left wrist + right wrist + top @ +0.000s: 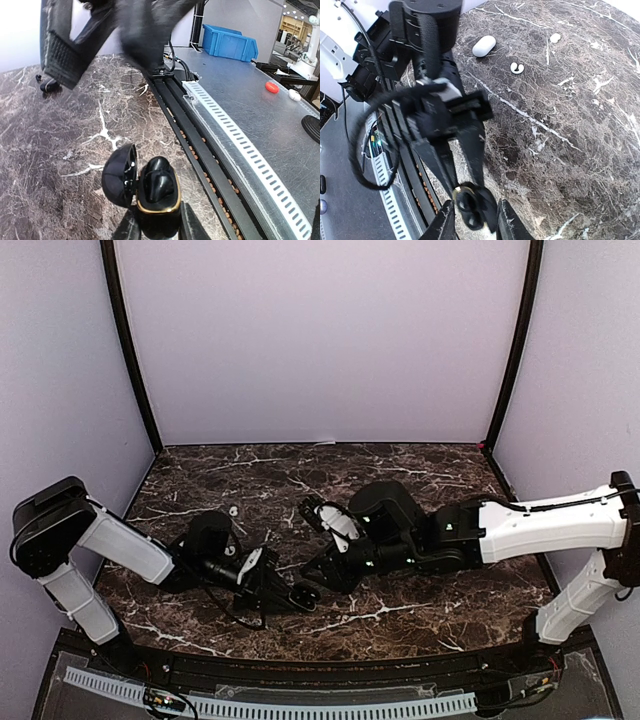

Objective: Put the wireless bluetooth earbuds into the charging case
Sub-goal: Adjust the left earbud in the left side groove of the charging case, then close the charging case with the earbuds.

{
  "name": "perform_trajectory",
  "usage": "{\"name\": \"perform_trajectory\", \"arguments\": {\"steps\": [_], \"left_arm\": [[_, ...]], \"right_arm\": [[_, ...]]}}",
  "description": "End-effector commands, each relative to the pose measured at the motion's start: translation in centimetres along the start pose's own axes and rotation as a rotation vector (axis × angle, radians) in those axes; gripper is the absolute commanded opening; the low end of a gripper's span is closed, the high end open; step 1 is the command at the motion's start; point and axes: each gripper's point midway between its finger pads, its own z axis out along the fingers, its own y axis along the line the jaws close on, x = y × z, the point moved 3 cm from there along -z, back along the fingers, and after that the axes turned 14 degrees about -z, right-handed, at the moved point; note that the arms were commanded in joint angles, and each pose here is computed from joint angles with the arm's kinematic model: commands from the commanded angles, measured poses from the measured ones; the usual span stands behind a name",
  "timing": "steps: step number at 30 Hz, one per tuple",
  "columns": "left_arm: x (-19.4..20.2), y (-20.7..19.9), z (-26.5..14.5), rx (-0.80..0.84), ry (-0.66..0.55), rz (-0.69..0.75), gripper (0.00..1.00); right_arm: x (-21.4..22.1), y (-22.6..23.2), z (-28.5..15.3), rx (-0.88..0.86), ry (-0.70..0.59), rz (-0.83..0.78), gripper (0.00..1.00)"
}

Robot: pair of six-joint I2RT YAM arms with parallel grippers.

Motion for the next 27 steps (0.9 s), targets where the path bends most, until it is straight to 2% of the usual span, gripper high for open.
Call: {"name": "perform_trajectory", "arguments": {"steps": [1,3,9,16,19,27], "left_arm": [[-1.3,-2.0,-0.6,0.026,-0.057,0.166,0.00],[-1.3,-2.5,-0.7,0.014,-0.062,0.223,0.00],[-0.9,-3.2,-0.7,-0.052,-0.053,0.354,0.00],[0.0,-5.3,-0.7,-0.118,-0.046,0.603,0.00],[-0.1,-4.9,-0.8,-0.175,-0.037,0.632,0.00],[0.0,-4.9,-0.9,-0.188,-0.039,0.646,0.00]], "right_arm": [[0.0,0.3,-1.1,-0.010,-0.054,-0.022,0.28],[0.2,0.4,-1.3,-0.020,-0.066,-0.033,0.28],[0.8,0.5,-1.3,-0.029,-0.074,-0.076,0.39],[1.6,0.6,-1.1,-0.042,-0.087,-0.117,0.39],[2.1,1.0,-0.5,-0.075,-0.075,-0.124,0.37],[2.9,2.3,0.9,-0.165,-0.051,-0.144,0.32]]}}
